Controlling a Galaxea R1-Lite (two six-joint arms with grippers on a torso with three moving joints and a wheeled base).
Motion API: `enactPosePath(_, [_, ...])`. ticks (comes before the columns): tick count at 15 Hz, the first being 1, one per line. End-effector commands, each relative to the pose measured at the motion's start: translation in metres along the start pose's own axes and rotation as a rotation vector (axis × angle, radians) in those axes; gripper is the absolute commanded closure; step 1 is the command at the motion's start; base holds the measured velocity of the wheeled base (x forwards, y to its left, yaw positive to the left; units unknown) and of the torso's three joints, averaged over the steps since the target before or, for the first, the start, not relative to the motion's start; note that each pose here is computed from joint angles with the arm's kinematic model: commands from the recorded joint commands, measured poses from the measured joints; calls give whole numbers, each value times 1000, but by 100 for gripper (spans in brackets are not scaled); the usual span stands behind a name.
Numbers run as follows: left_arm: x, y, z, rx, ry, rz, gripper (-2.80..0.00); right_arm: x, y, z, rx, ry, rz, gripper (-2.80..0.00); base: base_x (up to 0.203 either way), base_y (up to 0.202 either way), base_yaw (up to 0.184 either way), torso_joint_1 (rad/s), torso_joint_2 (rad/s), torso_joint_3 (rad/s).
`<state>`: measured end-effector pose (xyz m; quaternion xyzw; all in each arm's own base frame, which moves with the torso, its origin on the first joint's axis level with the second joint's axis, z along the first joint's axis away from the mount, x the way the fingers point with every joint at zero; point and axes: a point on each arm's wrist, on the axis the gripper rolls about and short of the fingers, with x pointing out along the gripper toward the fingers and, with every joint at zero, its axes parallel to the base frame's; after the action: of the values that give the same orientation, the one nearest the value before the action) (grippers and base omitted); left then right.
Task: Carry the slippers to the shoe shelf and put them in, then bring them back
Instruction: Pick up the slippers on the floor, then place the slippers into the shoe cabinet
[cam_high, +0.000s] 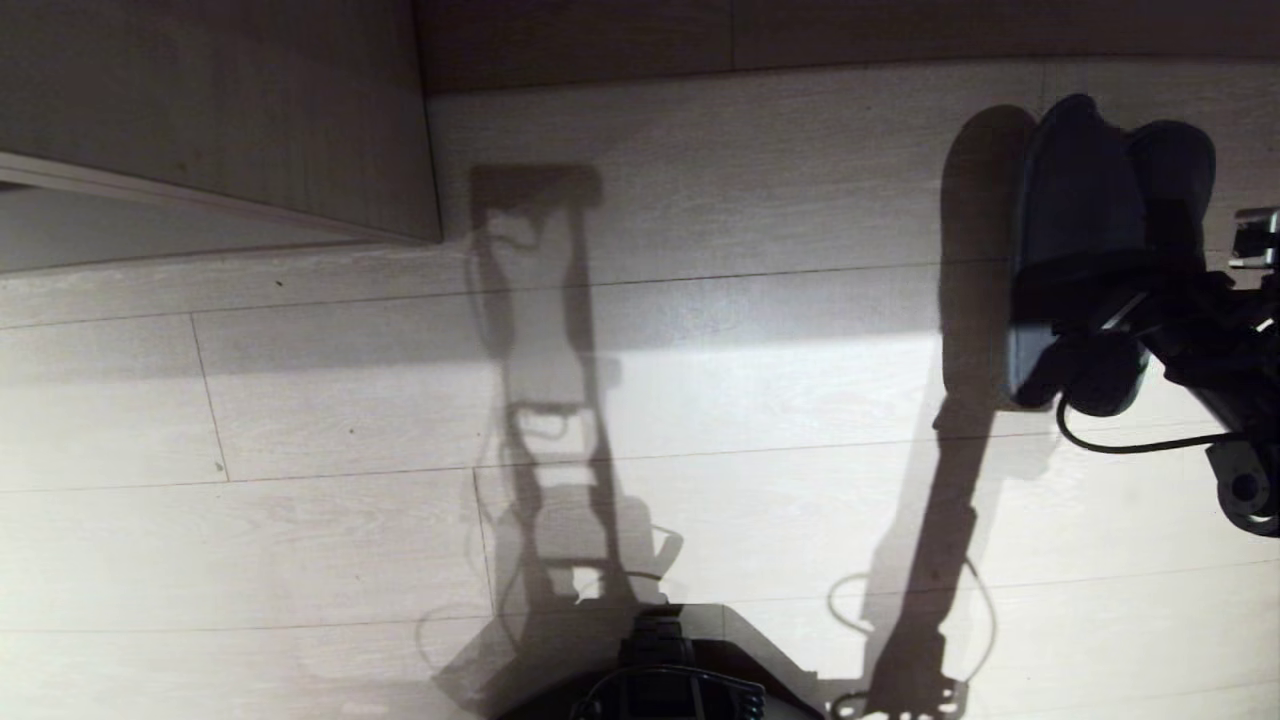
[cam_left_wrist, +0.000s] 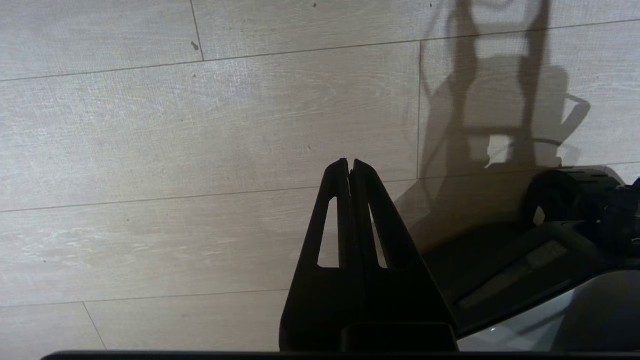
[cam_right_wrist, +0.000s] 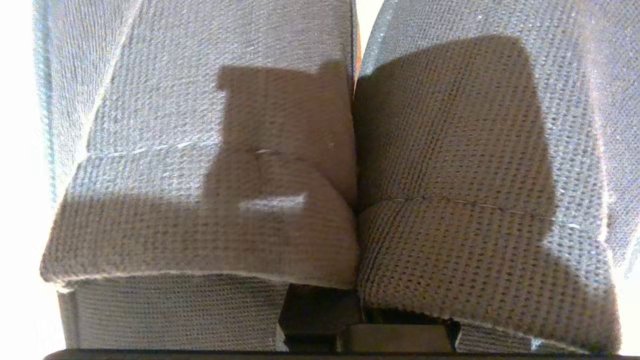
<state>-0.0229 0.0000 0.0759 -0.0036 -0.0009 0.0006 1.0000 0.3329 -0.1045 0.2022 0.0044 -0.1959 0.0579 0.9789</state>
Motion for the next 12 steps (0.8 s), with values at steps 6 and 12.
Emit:
enactPosePath(6, [0,0,0,0,-1,0,0,-58,35,58,-11,-1,73,0,0,0,0,0,0,0])
enactPosePath(12, [0,0,0,0,-1,0,0,-122,73,112,-65,78,99,0,0,0,0,0,0,0])
